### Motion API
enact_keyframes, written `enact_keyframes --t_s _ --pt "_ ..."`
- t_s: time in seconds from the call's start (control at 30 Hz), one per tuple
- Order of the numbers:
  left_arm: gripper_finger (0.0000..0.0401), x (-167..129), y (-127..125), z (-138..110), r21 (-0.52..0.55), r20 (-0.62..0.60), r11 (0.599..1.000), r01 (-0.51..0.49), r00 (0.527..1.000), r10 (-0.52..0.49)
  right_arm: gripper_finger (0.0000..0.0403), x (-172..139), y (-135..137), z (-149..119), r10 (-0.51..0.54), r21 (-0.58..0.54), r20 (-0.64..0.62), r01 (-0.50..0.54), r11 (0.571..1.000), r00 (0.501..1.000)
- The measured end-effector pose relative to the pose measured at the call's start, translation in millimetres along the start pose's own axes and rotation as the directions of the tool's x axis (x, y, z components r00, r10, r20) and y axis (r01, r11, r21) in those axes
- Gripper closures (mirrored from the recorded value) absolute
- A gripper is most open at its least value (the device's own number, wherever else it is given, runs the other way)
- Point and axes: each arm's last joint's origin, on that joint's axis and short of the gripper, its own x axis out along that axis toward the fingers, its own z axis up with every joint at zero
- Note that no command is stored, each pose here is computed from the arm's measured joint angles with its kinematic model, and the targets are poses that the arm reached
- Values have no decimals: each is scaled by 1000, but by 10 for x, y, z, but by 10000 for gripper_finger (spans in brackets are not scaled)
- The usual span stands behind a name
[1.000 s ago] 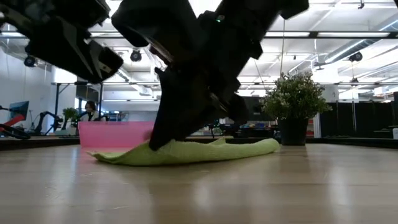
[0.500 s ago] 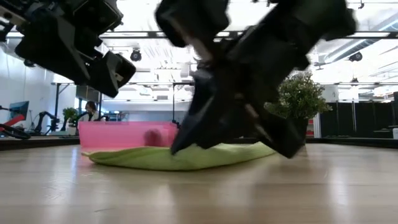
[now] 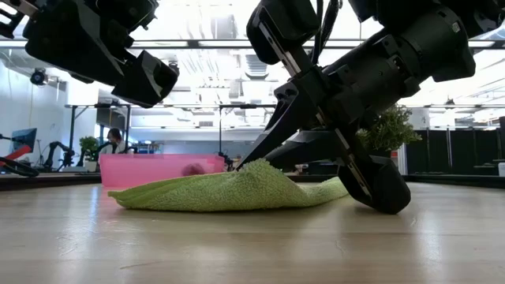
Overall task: Roll microfiber towels into tight, uniform cylinder then place into a basket
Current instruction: Roll the green microfiber cloth
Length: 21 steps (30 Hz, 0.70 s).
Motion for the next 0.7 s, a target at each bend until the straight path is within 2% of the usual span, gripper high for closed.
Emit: enact_keyframes --t_s 0.27,0.4,0.53,0.63,0.7 --pt "225 -2 -20 75 14 77 999 37 996 -38 392 9 -5 -20 -55 34 -13 55 998 998" --pt "225 36 -53 79 96 100 995 37 994 -47 392 9 -16 -18 -63 73 -12 63 995 998" --pt "225 199 -56 -34 207 43 978 -36 999 28 392 8 -22 -17 -65 100 -13 65 993 998" --pt "225 388 7 -210 214 -45 971 -107 992 119 392 9 -9 -23 -42 94 -30 45 995 999" --pt "225 510 50 -304 175 -80 978 -115 988 130 392 9 -2 -25 -34 94 -38 37 995 999"
